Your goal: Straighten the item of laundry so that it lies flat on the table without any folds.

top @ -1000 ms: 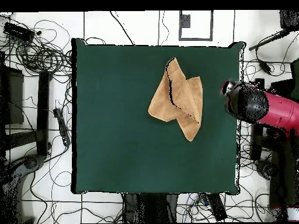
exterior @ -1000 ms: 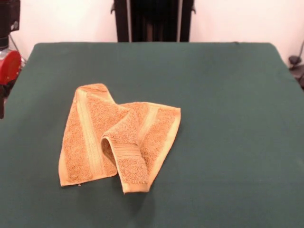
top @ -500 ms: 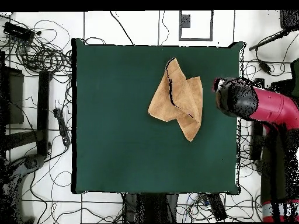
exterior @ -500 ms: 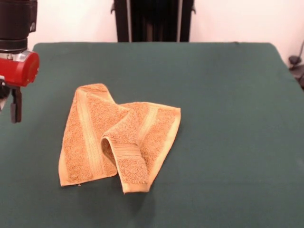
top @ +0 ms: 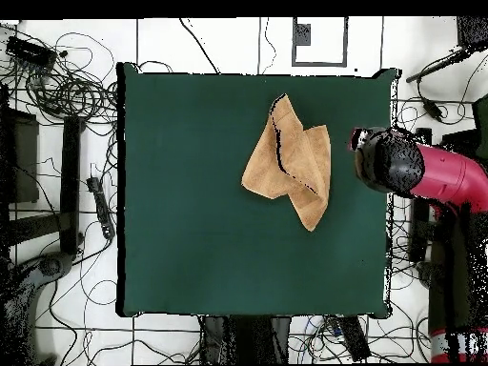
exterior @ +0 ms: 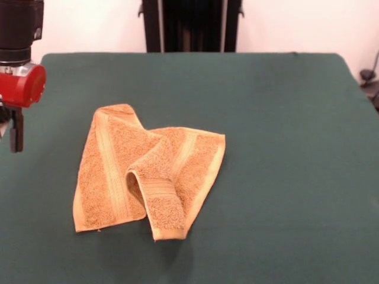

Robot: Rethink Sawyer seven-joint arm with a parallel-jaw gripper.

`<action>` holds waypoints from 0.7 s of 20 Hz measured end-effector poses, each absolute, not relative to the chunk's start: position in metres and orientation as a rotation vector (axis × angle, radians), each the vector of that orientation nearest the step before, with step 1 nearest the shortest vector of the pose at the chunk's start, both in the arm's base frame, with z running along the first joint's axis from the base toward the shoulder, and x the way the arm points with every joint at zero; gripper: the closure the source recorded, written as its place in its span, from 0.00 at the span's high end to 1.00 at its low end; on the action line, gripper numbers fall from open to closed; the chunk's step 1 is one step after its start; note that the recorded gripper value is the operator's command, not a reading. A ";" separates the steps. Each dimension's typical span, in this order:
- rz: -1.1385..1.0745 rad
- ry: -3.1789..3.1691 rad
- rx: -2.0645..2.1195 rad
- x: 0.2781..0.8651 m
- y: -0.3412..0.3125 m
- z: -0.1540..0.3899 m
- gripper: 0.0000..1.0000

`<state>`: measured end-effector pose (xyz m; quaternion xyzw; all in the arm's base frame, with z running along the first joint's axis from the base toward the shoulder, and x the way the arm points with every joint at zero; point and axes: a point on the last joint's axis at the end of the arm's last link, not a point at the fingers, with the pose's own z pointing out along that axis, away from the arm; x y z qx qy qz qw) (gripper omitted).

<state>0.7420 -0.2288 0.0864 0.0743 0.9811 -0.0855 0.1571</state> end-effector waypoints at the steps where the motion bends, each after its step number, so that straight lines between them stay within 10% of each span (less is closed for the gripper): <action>1: -0.245 2.807 0.216 0.742 -0.231 0.086 1.00; 14: -0.213 2.904 0.245 0.691 -0.234 0.078 1.00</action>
